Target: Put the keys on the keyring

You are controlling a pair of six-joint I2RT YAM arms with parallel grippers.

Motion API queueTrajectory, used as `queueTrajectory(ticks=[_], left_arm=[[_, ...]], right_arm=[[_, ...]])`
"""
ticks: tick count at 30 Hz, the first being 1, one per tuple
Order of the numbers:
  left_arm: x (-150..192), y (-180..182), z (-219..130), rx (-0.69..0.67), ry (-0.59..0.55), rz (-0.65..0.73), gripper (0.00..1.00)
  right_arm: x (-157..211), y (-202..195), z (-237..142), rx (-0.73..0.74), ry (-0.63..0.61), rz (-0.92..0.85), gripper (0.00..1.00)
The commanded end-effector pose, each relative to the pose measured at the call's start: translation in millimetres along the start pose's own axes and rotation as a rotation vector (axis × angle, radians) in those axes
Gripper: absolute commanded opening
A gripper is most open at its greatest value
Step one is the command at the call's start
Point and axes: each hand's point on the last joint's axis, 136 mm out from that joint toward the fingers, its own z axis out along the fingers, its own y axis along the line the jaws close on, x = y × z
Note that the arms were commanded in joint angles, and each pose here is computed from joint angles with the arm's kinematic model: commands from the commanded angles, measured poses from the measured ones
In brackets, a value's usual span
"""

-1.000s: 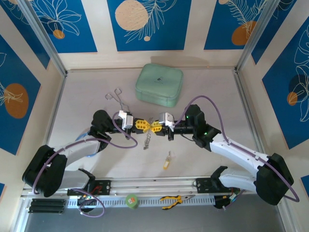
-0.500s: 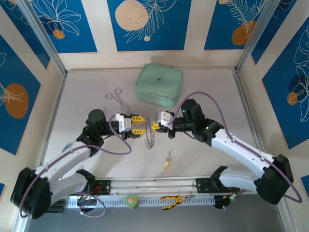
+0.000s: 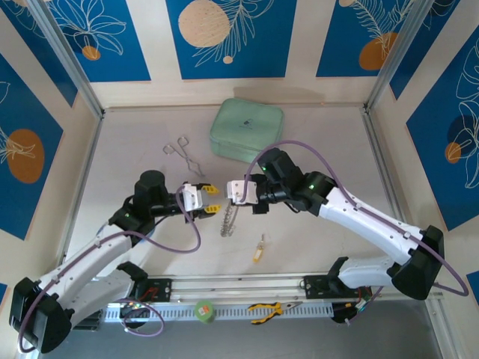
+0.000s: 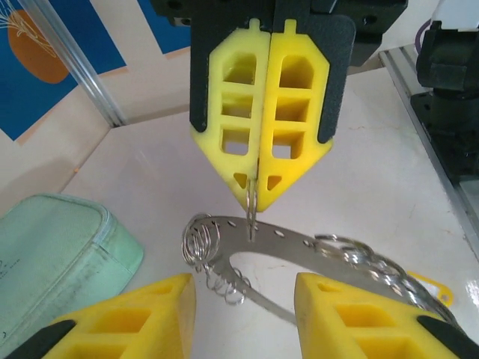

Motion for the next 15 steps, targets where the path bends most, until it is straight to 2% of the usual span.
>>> queueTrajectory(ticks=[1, 15], left_arm=[[-6.3, 3.3, 2.0, -0.014, -0.005, 0.050, 0.37], [-6.4, 2.4, 5.6, -0.005, -0.017, 0.049, 0.25]], right_arm=[[-10.4, -2.0, -2.3, -0.003, 0.015, -0.046, 0.00], [-32.5, -1.9, 7.8, -0.031, -0.004, -0.073, 0.00]])
